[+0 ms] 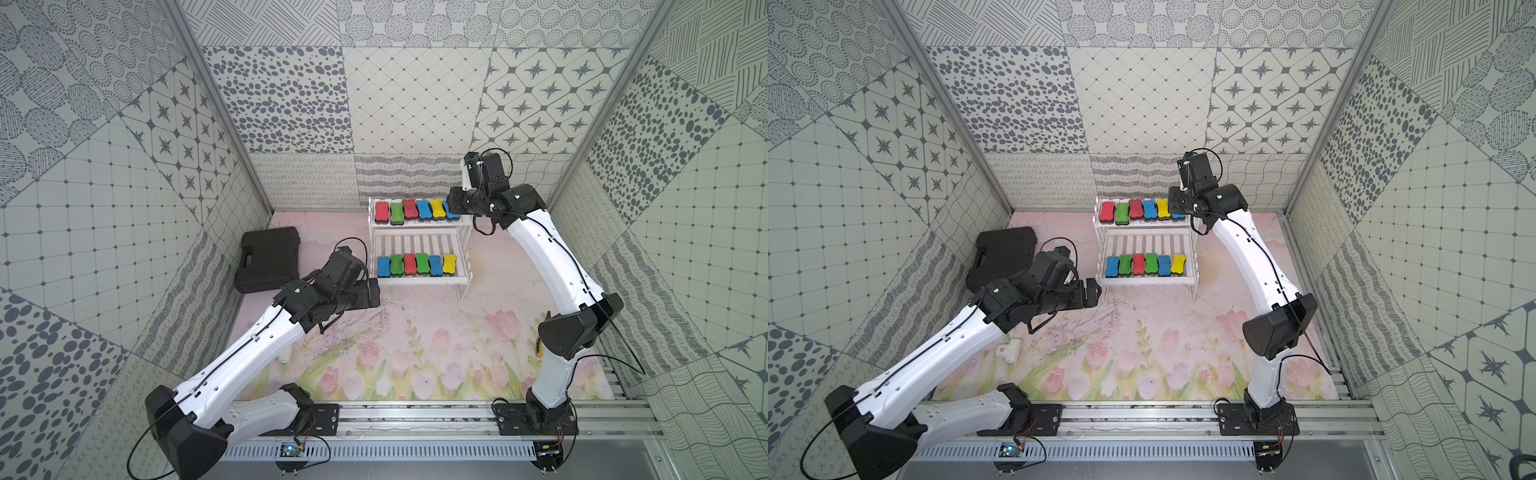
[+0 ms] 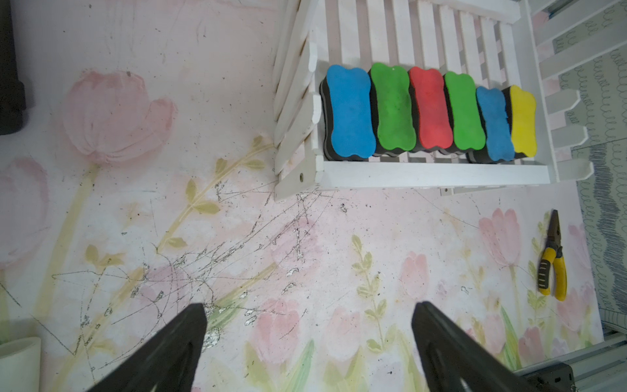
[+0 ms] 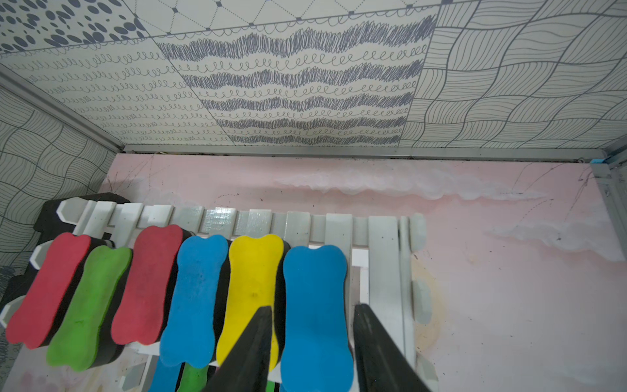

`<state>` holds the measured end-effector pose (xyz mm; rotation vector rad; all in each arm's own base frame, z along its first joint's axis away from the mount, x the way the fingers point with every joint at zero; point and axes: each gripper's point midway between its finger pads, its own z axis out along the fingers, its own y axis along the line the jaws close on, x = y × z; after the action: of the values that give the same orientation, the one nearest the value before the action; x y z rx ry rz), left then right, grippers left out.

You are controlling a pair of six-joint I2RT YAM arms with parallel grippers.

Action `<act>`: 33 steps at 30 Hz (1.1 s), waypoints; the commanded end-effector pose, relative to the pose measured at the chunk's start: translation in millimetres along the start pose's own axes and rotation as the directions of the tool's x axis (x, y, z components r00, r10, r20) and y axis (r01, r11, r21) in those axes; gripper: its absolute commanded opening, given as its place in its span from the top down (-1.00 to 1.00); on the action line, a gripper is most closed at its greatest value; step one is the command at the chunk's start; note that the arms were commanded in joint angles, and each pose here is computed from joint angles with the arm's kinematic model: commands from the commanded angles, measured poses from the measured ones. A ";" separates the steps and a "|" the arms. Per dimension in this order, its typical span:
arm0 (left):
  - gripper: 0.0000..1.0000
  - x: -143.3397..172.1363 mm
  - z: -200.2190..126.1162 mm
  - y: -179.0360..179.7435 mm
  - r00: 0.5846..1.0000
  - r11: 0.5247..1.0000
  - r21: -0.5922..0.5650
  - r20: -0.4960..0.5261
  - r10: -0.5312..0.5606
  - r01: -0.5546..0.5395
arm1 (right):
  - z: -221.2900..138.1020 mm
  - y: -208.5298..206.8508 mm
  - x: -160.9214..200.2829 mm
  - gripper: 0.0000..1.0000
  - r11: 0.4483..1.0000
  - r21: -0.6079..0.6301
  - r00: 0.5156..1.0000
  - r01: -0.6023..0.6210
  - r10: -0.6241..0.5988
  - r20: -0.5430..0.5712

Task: Remove the whiteboard erasers from the shelf
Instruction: Pick up the whiteboard eraser from the shelf.

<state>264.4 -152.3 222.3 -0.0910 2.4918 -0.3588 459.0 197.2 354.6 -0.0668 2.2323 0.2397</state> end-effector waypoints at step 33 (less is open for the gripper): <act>-0.99 -4.8 3.9 -1.3 1.000 1.000 0.009 0.015 0.006 -0.006 | -3.3 -16.0 0.9 -0.12 0.996 0.081 0.999 0.034 -0.035 0.014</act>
<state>266.9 -152.1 213.6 -0.0947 2.5089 -0.3425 463.2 178.3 331.9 -0.0559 2.2709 0.1178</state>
